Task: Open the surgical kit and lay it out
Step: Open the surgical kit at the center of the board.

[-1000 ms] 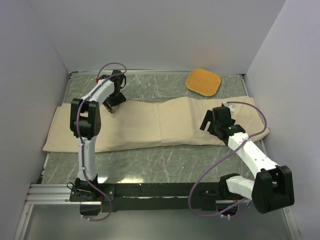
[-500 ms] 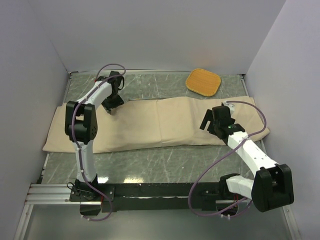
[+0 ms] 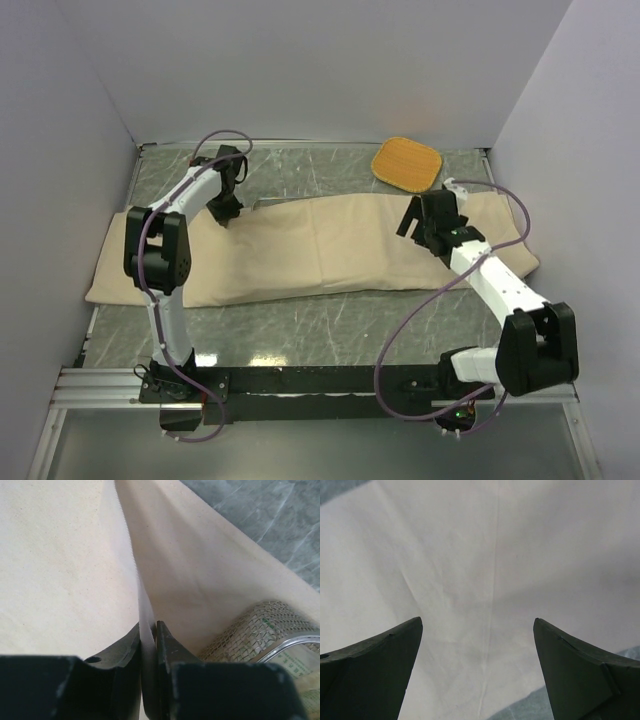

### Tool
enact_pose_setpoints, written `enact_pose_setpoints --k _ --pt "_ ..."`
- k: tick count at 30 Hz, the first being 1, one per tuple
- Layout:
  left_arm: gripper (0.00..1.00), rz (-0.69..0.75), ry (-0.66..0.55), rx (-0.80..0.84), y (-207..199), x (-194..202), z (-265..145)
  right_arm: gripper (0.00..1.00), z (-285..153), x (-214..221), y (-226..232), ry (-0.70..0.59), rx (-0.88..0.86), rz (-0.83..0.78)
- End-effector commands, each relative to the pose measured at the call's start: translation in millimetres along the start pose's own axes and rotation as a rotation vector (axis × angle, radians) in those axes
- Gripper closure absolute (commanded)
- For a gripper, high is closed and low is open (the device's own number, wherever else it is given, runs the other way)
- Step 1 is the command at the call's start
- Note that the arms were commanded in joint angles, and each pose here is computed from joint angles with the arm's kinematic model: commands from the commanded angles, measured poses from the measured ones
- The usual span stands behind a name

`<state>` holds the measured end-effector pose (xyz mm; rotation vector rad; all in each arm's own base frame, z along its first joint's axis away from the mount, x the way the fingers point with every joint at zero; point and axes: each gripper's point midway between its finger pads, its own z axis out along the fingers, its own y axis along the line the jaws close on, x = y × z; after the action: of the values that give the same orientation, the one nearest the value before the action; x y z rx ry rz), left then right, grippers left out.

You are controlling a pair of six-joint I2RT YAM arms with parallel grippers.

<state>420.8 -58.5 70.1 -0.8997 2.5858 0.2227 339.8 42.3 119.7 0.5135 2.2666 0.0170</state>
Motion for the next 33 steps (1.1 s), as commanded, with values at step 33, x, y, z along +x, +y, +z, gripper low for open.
enact_pose_setpoints --k 33 --pt "0.82 0.054 -0.096 0.045 11.1 -11.5 -28.4 0.16 153.4 -61.4 99.0 0.090 0.072 -0.081"
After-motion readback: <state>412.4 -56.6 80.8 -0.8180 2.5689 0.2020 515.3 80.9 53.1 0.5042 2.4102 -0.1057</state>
